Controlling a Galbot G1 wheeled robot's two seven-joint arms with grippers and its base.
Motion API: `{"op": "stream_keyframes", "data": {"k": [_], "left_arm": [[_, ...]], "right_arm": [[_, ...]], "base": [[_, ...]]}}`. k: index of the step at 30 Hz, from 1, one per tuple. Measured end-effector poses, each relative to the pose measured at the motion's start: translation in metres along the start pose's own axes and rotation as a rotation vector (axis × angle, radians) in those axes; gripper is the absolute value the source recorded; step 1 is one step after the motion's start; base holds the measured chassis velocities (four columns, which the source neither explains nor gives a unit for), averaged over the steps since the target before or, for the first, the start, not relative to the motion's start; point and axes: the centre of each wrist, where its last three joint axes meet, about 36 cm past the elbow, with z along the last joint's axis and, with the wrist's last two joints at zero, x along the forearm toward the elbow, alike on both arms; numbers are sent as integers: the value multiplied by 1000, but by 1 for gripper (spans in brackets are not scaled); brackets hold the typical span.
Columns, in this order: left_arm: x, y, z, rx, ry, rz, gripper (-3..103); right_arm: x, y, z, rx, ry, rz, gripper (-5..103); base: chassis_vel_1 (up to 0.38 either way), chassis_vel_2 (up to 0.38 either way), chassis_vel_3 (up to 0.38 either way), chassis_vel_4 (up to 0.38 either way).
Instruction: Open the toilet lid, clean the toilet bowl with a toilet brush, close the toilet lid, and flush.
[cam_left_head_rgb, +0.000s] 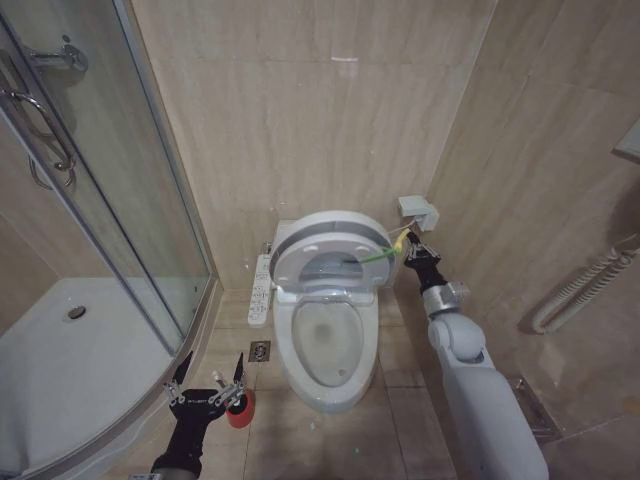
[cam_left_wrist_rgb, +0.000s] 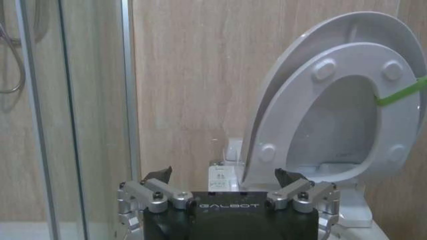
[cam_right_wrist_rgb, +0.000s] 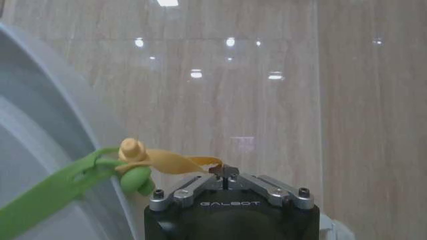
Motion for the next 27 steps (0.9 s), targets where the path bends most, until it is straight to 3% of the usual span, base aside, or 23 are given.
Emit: {"op": "stream_keyframes", "data": {"k": [9, 27], "left_arm": [[0, 0, 0, 0, 0, 0, 100], [0, 0, 0, 0, 0, 0, 100]], "right_arm": [[-27, -12, 5, 42, 14, -8, 0], [-80, -10, 5, 13, 33, -16, 0]], "base": [[0, 0, 0, 0], [0, 0, 0, 0]]}}
